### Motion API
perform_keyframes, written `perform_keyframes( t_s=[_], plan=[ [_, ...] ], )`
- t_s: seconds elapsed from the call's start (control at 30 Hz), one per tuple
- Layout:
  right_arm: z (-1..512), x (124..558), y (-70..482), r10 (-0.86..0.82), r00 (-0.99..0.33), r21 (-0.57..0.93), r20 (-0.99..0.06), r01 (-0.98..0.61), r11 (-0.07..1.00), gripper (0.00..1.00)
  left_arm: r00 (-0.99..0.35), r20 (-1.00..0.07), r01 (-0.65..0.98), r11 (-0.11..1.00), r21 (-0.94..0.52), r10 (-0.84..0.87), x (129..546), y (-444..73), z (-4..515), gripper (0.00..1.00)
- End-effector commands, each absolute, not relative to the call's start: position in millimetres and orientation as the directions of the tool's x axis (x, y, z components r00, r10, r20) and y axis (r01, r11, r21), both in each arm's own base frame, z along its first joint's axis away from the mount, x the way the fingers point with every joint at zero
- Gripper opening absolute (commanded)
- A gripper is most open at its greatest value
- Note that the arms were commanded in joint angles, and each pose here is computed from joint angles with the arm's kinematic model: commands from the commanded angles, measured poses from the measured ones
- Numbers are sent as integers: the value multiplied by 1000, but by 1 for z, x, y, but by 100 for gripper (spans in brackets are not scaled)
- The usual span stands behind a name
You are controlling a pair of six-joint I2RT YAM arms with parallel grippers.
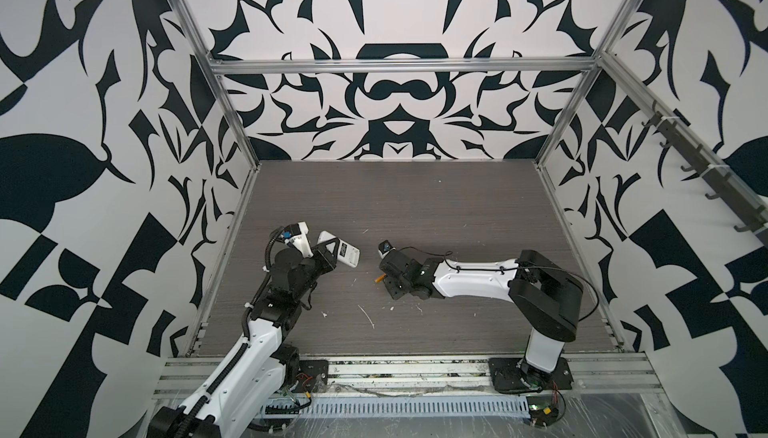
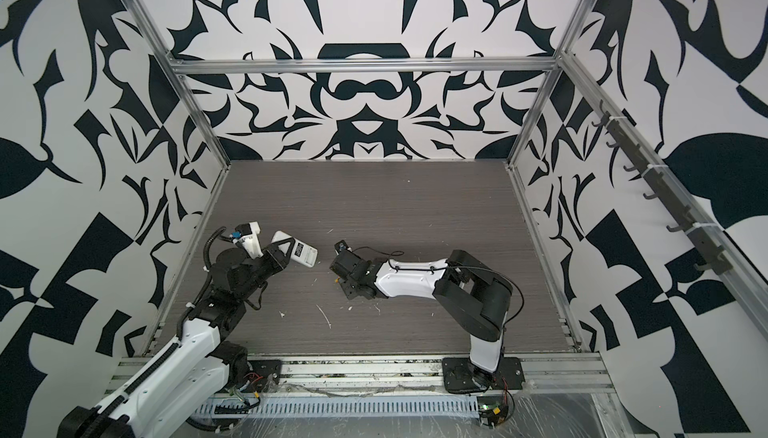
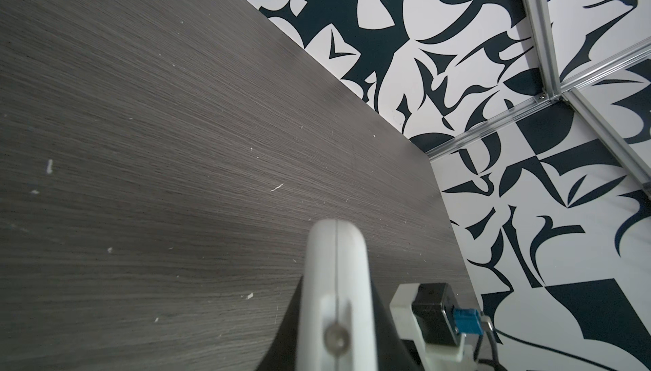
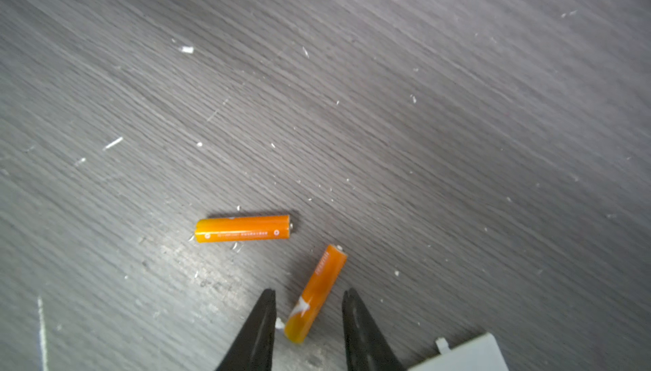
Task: Load the batteries into the remote control
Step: 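Lower the open right gripper and close it on one orange battery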
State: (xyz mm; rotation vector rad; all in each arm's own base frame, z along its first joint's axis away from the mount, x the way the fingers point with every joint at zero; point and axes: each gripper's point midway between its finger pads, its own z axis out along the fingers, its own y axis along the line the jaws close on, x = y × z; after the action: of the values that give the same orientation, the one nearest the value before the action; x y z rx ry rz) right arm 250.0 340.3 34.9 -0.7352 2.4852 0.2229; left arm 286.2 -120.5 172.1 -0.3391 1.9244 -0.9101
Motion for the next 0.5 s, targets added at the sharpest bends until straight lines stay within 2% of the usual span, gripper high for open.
perform_keyframes(
  t_s=[0.0,0.47],
  plan=[
    [42,254,334,-439,-713,11,-547,-531,847,31,-496,-651,163,675,-719,-574,285,-121,178,8],
    [36,261,312,-420,-743,15,-520,-500,866,33,-494,-655,175,672,-720,-572,286,-123,181,8]
  ],
)
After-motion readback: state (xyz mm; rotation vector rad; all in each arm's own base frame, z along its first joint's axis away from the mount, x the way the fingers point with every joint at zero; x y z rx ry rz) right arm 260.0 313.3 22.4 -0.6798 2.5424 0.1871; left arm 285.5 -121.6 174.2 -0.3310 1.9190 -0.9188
